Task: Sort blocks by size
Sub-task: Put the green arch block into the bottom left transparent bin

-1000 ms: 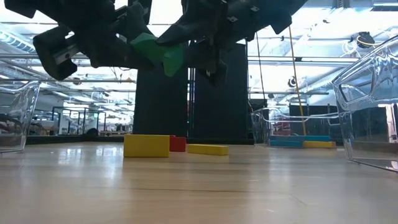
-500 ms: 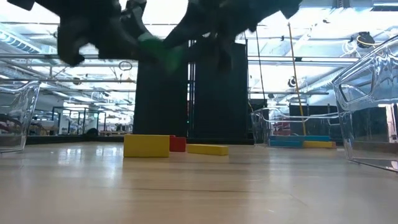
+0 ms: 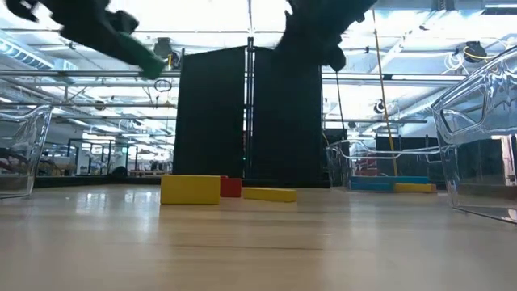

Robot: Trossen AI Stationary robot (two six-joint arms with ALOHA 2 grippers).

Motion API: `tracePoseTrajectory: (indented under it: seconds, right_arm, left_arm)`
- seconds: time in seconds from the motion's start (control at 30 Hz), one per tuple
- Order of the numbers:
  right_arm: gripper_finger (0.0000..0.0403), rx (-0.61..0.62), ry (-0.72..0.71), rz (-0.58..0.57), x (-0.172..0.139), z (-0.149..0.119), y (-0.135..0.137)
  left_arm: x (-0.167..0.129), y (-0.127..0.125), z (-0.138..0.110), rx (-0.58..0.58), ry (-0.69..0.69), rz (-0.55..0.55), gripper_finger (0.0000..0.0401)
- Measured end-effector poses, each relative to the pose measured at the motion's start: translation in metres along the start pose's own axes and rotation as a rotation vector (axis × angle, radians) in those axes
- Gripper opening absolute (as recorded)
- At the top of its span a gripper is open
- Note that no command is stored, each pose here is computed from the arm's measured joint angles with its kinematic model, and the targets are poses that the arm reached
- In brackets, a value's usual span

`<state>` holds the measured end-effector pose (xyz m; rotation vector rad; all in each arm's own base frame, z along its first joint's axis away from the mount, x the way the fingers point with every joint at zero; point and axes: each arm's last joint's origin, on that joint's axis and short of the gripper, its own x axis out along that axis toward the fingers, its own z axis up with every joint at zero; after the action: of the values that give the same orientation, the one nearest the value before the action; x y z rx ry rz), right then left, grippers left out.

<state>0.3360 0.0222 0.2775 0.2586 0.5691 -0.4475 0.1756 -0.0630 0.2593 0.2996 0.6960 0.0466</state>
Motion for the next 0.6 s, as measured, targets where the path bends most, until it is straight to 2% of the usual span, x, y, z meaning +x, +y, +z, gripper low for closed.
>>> tracePoseTrajectory:
  seconds: [0.13,0.2,0.3,0.43,0.6]
  right_arm:
    - [0.0162,-0.02,0.038,-0.03,0.013,-0.003,-0.007]
    - [0.0162,-0.079,0.052,-0.047,0.026,-0.006,-0.009]
    - [0.0162,-0.19,0.095,-0.014,0.05,-0.015,-0.01]
    - [0.0162,-0.258,0.132,0.009,0.08,-0.03,-0.01]
    - [0.0162,-0.325,0.118,-0.003,0.105,-0.038,-0.014]
  left_arm:
    - [-0.022,0.008,0.003,-0.189,0.152,-0.054,0.0132]
    - [-0.032,0.012,0.004,-0.265,0.238,-0.087,0.0132]
    - [-0.039,0.012,0.002,-0.378,0.322,-0.135,0.0132]
    - [-0.043,0.008,-0.008,-0.47,0.447,-0.138,0.0132]
    - [-0.042,-0.001,-0.019,-0.548,0.525,-0.132,0.0132]
